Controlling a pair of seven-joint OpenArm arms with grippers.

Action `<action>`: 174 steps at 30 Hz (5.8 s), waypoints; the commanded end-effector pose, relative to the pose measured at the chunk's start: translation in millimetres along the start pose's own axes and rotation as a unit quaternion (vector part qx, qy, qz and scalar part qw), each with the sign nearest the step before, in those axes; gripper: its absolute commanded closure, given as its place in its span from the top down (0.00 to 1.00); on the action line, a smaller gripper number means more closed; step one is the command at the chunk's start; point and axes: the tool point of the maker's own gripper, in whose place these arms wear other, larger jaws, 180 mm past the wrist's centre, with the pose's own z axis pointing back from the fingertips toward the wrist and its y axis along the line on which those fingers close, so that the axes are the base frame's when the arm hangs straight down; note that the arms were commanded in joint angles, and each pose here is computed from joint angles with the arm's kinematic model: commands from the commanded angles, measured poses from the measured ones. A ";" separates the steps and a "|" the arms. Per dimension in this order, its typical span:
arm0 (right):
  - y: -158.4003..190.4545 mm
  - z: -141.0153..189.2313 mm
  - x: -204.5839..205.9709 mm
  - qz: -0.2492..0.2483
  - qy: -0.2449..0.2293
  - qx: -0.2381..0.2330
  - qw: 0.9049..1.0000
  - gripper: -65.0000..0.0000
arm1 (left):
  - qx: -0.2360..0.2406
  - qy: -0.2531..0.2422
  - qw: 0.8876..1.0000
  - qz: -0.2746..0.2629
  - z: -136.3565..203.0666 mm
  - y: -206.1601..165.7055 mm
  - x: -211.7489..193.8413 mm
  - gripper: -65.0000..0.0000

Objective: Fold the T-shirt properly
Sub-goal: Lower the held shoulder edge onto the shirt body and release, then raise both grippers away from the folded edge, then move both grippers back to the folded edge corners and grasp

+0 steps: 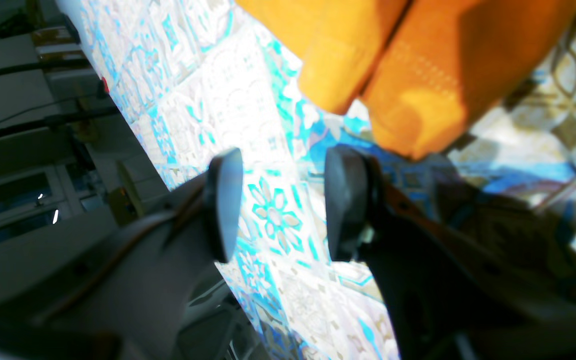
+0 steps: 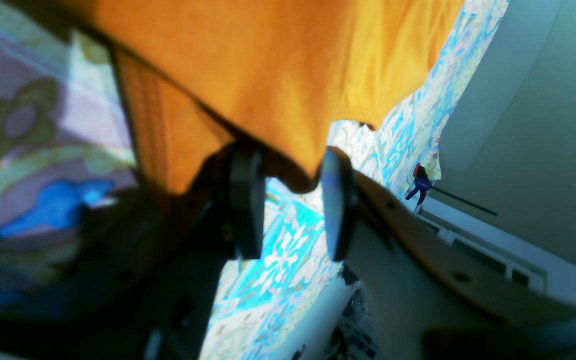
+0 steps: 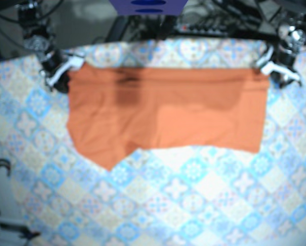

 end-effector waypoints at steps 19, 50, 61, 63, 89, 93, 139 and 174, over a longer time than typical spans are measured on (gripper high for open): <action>-18.4 22.8 -46.2 0.032 0.041 -0.018 0.998 0.30 | 0.018 -0.002 1.000 -0.008 -0.3 14.5 -3.4 0.40; -199.7 61.9 -50.7 -0.213 0.006 -0.256 0.943 0.30 | 0.064 0.025 0.962 0.266 18.2 129.6 -49.4 0.40; -116.5 82.2 -34.3 -0.206 -0.003 -0.139 0.969 0.30 | -0.015 0.008 0.988 0.150 69.3 78.1 -17.1 0.40; -103.0 92.2 -31.5 -0.206 -0.009 -0.124 0.971 0.30 | -0.023 0.005 0.991 0.130 78.7 73.9 -13.5 0.40; 10.0 67.2 16.0 -0.168 -0.021 0.024 0.985 0.30 | -0.081 0.023 0.993 0.088 101.5 25.5 -16.9 0.40; 3.5 56.5 20.1 -0.163 -0.027 0.017 0.986 0.30 | -0.081 0.023 0.993 0.088 101.5 25.5 -16.9 0.40; 22.6 34.4 22.1 -0.175 -0.022 0.041 0.983 0.22 | -0.076 0.024 0.995 0.068 101.1 28.2 -17.5 0.40; 31.1 23.2 30.6 -0.132 -0.013 0.062 0.989 0.01 | -0.088 0.008 0.996 -0.024 63.4 0.9 33.2 0.40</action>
